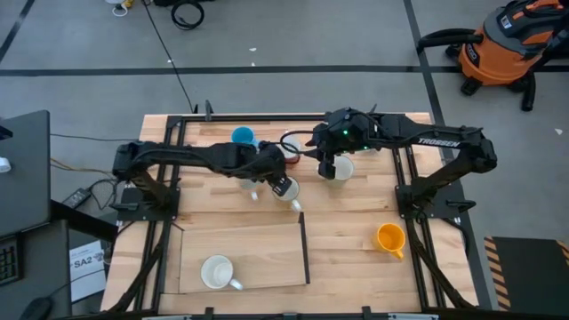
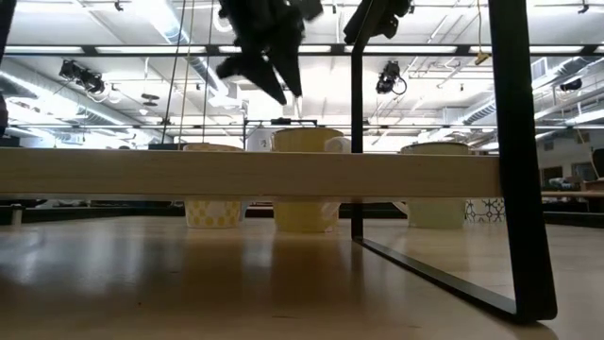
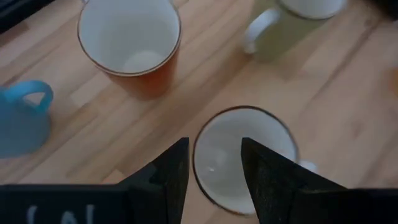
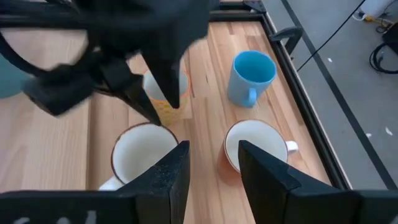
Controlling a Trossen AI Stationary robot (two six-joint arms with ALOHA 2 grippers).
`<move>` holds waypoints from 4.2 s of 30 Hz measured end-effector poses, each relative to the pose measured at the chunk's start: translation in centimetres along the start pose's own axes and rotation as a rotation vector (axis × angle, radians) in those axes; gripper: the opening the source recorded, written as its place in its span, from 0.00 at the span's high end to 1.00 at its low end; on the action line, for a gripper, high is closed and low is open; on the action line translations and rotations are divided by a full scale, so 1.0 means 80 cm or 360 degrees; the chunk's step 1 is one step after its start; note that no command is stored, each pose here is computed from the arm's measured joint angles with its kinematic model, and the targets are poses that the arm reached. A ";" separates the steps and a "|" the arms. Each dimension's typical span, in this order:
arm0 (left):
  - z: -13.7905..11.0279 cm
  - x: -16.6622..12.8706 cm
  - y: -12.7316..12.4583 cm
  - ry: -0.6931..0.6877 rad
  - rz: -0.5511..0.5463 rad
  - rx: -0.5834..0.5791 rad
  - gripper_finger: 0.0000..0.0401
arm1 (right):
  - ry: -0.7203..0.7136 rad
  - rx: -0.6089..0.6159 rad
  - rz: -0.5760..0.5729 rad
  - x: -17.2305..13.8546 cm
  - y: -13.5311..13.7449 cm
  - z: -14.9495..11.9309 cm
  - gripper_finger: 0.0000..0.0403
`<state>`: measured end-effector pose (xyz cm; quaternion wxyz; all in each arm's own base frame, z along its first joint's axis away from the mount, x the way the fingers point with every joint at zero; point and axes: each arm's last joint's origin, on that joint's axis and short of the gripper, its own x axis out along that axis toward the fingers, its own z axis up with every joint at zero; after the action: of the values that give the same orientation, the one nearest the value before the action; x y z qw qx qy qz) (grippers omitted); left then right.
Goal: Place coffee mugs
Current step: Put the light yellow mug on the shelf
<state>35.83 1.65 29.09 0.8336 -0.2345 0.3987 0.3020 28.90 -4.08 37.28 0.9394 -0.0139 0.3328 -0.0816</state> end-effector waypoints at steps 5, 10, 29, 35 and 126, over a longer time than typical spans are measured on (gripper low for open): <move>-0.006 0.032 0.000 0.0083 0.0084 0.0019 0.62 | 0.0033 -0.0002 0.0002 0.008 0.001 -0.005 0.65; -0.013 0.055 -0.004 0.0172 0.0102 0.0038 0.62 | 0.0046 -0.0002 0.0003 0.009 0.001 -0.006 0.65; -0.027 0.091 -0.007 0.0275 0.0170 0.0075 0.68 | 0.0061 -0.0003 -0.0003 0.010 0.001 -0.008 0.65; -0.027 0.091 -0.007 0.0276 0.0172 0.0075 0.80 | 0.0059 -0.0003 -0.0002 0.010 0.001 -0.007 0.65; -0.249 -0.146 0.006 0.0591 0.0292 -0.0662 0.91 | 0.0046 -0.0007 0.0010 0.009 0.003 -0.006 0.65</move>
<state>19.20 -14.33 27.04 0.6496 -0.4144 0.4936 0.4033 29.17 -3.95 36.42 0.9346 -0.0137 0.3466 -0.0783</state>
